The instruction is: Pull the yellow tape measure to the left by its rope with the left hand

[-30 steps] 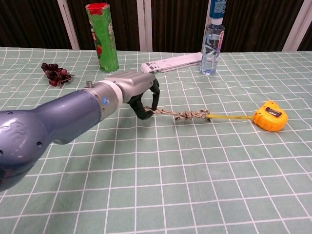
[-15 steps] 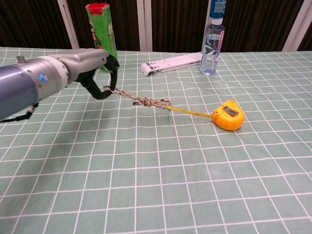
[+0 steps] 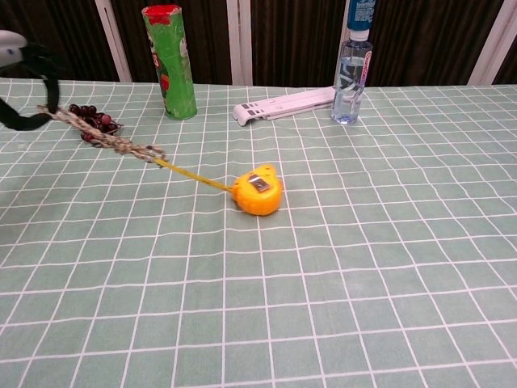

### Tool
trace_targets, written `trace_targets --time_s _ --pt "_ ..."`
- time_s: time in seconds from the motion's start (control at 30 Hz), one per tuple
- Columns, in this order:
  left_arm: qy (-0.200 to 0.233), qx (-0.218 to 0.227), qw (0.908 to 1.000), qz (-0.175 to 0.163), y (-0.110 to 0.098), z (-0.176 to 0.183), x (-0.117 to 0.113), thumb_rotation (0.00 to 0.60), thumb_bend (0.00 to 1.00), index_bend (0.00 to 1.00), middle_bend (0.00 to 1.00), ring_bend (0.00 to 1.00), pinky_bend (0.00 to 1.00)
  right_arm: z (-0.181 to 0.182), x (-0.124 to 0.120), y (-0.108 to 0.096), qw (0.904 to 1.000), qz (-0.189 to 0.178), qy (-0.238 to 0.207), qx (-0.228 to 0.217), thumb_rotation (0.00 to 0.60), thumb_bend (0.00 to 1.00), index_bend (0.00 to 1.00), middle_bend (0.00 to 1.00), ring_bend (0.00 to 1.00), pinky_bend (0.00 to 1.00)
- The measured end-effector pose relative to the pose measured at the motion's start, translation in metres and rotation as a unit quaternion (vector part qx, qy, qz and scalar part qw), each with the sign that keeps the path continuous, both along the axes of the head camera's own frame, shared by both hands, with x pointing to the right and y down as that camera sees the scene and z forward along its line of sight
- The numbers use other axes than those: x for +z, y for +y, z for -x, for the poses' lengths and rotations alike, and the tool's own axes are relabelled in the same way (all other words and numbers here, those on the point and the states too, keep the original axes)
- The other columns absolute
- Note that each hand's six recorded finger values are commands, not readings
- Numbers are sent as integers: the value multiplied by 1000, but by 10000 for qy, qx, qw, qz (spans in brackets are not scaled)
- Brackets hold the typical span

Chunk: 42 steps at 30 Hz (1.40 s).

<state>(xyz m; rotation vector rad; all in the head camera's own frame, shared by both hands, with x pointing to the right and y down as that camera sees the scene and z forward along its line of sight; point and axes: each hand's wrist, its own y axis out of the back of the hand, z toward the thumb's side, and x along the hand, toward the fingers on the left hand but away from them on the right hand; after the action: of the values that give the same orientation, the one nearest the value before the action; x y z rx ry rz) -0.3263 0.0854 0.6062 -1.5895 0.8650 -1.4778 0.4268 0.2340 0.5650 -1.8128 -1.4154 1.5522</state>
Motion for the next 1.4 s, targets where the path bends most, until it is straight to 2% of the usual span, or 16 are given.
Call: trace_targets --time_s 0.23,0.43,0.53,0.67,0.83,0.93,1.0,1.23,1.4 --pt "-501 -474 9976 -99 11 74 -7 600 533 568 89 0 0 1 1 0 10000 -10 18 -27 600 240 0 0 0 0" --pt "-835 -740 9936 -174 15 116 -9 600 532 539 87 0 0 3 1 0 10000 -15 19 -51 600 240 0 0 0 0" --pt "-869 -879 9922 -159 18 130 -9 600 531 507 76 0 0 4 2 0 10000 -7 18 -62 600 240 0 0 0 0" --pt "-816 -975 9918 -137 23 136 -10 600 481 432 30 0 0 5 2 0 10000 -8 20 -83 600 240 0 0 0 0" --pt "-538 -1065 9928 -84 35 131 -13 600 188 206 0 0 0 5 2 0 9999 -12 27 -121 600 240 0 0 0 0" --pt "-209 -1125 9934 -62 47 122 -21 600 106 82 0 0 0 6 2 1 9998 -13 44 -176 600 240 0 0 0 0" --pt "21 -1134 9935 -75 56 115 -27 600 86 26 0 0 0 7 2 1 9997 -15 68 -242 600 240 0 0 0 0" --pt "510 -723 9956 -306 98 97 -50 600 56 0 0 0 0 9 2 2 9986 -11 245 -466 600 240 0 0 0 0" --pt "494 -446 9970 -397 133 98 -53 600 46 0 0 0 0 10 2 3 9972 -41 393 -637 600 240 0 0 0 0"
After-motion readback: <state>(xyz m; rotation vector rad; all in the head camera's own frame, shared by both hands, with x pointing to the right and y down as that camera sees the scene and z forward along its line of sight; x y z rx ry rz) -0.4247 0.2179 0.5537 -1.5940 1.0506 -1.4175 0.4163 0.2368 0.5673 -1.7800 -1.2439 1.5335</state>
